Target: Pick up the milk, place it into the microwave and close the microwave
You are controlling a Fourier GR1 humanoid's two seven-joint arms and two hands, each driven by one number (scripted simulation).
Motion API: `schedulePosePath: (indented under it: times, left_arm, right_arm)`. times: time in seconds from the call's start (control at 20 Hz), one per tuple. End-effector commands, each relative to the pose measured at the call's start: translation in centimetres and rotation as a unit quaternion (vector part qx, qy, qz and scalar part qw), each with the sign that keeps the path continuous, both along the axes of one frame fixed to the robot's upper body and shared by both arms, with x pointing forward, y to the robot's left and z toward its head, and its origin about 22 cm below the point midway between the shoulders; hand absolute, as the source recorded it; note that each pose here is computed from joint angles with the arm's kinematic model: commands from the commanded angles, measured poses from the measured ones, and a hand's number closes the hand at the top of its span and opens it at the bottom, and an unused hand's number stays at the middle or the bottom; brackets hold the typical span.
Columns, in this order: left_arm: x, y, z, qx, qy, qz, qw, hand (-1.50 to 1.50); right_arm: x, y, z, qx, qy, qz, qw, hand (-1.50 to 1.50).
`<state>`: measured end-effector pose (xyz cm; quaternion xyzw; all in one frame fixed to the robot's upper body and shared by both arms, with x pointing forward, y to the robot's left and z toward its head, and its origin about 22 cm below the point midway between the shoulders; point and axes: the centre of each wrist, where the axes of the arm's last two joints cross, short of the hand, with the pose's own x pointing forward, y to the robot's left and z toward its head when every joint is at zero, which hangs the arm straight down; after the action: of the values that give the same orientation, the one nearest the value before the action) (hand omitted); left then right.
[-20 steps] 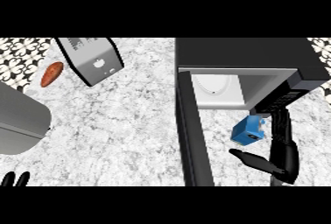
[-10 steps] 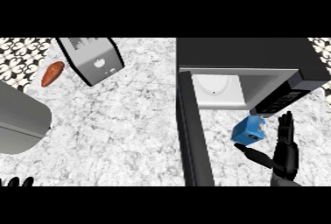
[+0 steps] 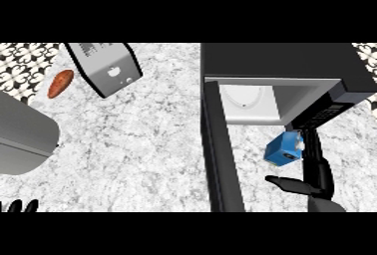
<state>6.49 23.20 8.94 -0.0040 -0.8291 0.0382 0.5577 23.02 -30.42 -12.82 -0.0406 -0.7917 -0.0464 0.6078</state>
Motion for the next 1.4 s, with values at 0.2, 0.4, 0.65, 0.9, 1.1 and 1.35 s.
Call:
schedulePosePath:
  times: [0.2, 0.4, 0.65, 0.9, 1.1, 1.35]
  left_arm:
    - [1.2, 0.4, -0.8, -0.004, 0.007, -0.003, 1.0, -1.5]
    - [0.1, 0.3, 0.0, -0.006, 0.0, -0.002, 1.0, -1.5]
    - [-0.6, 0.6, -2.2, -0.009, 0.01, -0.003, 0.9999, -1.5]
    - [-0.2, 0.6, -0.1, -0.012, 0.007, -0.018, 0.9997, -1.5]
    - [-1.8, 1.8, 0.3, -0.019, 0.011, -0.016, 0.9996, -1.5]
    - [-1.3, 1.6, 1.0, -0.021, 0.003, -0.003, 0.9998, -1.5]
  right_arm:
    - [-0.2, 1.9, -0.8, 0.011, -0.075, 0.037, 0.996, 1.5]
    - [2.9, 2.2, 2.1, -0.054, -0.099, -0.083, 0.99, 1.5]
    - [2.3, 4.8, 3.4, -0.009, -0.124, -0.039, 0.991, 1.5]
    - [2.1, -1.3, 4.2, -0.014, -0.105, 0.024, 0.994, 1.5]
    - [-0.2, -5.4, 4.4, -0.011, -0.089, 0.081, 0.993, 1.5]
    - [-0.7, -3.7, 5.6, 0.021, -0.091, 0.137, 0.986, 1.5]
